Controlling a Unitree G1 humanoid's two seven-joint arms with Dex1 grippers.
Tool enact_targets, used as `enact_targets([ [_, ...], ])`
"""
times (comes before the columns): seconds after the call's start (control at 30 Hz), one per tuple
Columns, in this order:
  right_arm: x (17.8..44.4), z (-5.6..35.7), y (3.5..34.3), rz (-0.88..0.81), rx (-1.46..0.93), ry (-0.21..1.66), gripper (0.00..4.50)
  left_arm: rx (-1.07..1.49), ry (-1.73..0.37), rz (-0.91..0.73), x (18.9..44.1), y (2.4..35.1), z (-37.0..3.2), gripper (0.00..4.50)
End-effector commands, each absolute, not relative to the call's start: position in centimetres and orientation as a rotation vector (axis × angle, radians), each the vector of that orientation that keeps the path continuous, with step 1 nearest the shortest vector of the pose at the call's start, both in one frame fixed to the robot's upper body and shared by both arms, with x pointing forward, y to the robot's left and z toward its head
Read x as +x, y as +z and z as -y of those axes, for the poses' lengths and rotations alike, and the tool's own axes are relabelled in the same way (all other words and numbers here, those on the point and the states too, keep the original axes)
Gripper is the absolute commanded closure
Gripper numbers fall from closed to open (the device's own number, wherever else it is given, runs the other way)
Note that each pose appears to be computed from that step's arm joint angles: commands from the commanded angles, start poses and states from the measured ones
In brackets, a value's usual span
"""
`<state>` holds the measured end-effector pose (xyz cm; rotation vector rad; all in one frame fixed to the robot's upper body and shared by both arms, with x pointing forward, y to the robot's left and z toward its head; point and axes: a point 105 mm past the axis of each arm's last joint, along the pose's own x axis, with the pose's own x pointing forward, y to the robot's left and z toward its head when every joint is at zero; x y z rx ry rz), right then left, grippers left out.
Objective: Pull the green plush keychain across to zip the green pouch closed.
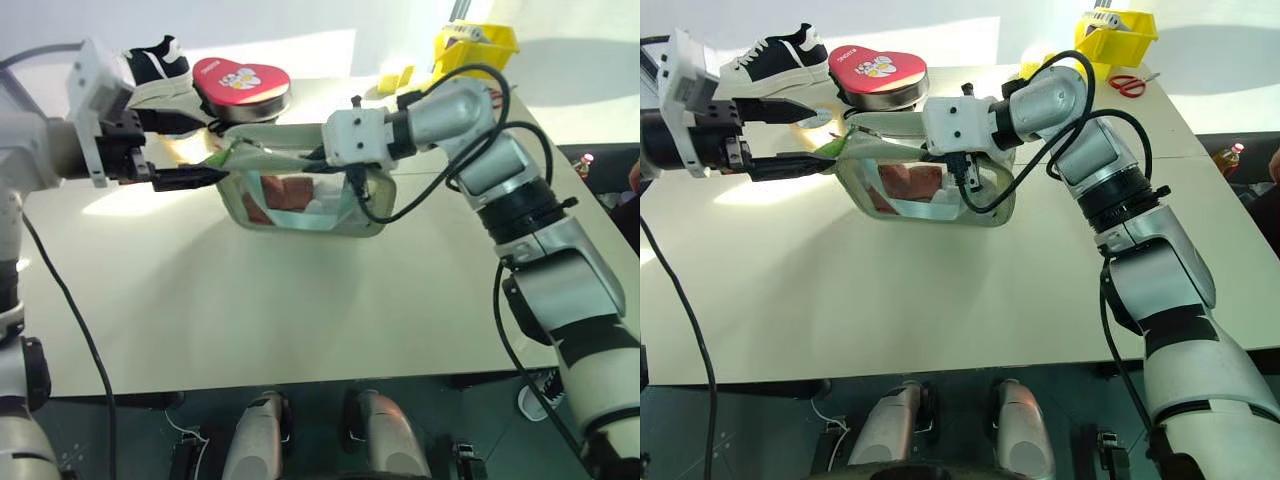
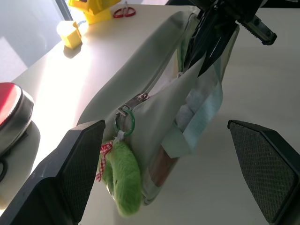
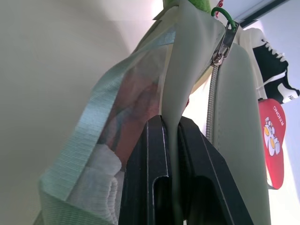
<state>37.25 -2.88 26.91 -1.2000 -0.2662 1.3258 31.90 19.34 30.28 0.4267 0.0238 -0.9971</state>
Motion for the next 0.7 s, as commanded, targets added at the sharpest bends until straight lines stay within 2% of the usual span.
enact_targets([
  [0.03,36.3,2.3,27.5,0.356,-1.189,1.343,4.41,0.452,-0.979,0.037,31.3,31.8,-19.5,0.0],
  [0.17,36.5,2.6,26.3,0.356,-1.192,1.333,4.41,0.449,-0.984,0.037,31.4,31.7,-19.4,0.0],
  [0.27,36.8,2.9,26.7,0.358,-1.174,1.305,4.41,0.446,-0.992,0.038,31.5,31.6,-19.2,0.0],
  [0.3,36.8,3.0,26.9,0.36,-1.168,1.297,3.72,0.444,-0.994,0.039,31.5,31.6,-19.1,0.0],
  [0.37,36.8,3.4,27.5,0.356,-1.149,1.279,2.95,0.438,-0.997,0.041,31.5,31.7,-19.0,0.0],
  [0.4,36.8,3.7,27.9,0.354,-1.143,1.268,2.47,0.434,-0.993,0.041,31.5,31.7,-19.1,0.0],
  [0.43,36.5,4.1,28.5,0.353,-1.129,1.258,1.8,0.43,-0.983,0.039,31.6,31.7,-19.3,0.0],
  [0.47,36.3,4.4,29.1,0.354,-1.115,1.246,1.43,0.427,-0.969,0.037,31.6,31.7,-19.7,0.0],
  [0.6,35.3,5.9,30.8,0.335,-1.054,1.188,1.43,0.399,-0.875,0.018,32.3,31.3,-22.0,0.0],
  [0.7,34.7,7.0,30.7,0.297,-1.042,1.158,1.43,0.384,-0.826,-0.002,33.1,30.4,-23.3,0.0],
])
